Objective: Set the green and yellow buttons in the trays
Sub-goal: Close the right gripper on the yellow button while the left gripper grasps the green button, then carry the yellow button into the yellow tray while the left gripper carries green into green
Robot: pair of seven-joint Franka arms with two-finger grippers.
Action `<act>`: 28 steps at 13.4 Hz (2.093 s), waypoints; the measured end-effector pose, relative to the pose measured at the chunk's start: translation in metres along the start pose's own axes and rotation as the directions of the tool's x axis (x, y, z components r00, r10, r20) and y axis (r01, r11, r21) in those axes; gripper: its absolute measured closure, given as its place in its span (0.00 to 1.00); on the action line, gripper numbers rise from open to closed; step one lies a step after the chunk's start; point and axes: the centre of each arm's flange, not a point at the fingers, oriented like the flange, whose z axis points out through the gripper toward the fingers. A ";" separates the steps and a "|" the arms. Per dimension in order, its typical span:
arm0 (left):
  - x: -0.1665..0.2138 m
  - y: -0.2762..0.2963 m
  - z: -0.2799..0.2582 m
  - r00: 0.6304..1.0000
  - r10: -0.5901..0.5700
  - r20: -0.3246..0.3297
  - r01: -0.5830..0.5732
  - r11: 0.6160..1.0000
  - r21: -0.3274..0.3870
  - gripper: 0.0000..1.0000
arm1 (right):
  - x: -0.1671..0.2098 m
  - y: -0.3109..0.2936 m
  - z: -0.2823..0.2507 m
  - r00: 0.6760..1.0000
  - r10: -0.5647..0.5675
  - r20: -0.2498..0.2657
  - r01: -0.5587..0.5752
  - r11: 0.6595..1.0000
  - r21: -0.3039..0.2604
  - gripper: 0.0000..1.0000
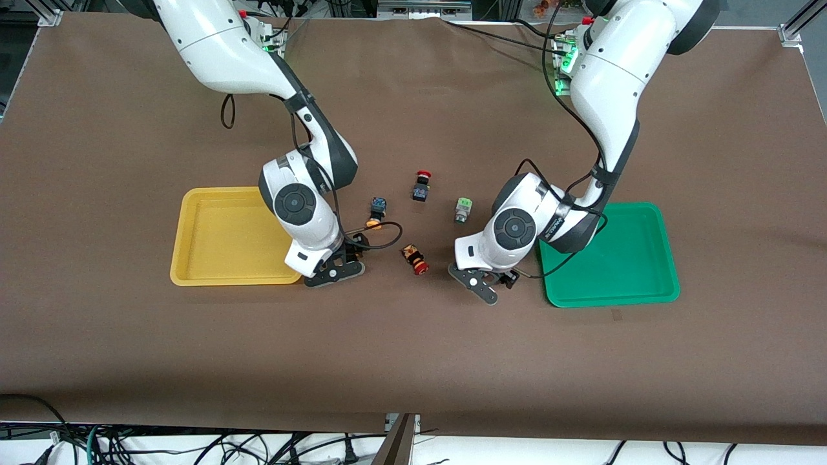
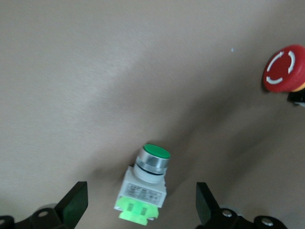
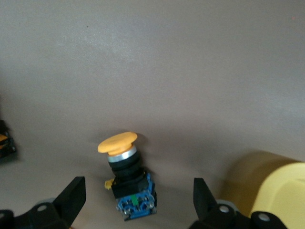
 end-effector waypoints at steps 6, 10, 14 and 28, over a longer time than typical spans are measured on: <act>-0.002 0.011 0.010 1.000 0.025 0.020 -0.025 1.000 0.013 0.15 | -0.004 -0.007 0.025 1.000 -0.003 -0.005 0.003 1.000 0.007 0.17; -0.003 0.006 0.009 1.000 0.017 0.021 -0.017 1.000 0.015 0.59 | -0.004 -0.004 0.025 1.000 0.003 -0.001 -0.003 1.000 0.007 0.58; -0.019 -0.037 -0.048 0.994 -0.049 0.096 0.046 0.998 0.032 0.59 | -0.001 0.015 0.011 0.999 0.023 0.038 -0.023 1.000 -0.011 0.58; -0.094 -0.112 -0.037 0.948 -0.174 0.268 0.143 0.981 0.132 0.23 | -0.113 0.208 0.006 0.989 -0.006 0.146 0.019 0.996 -0.086 0.37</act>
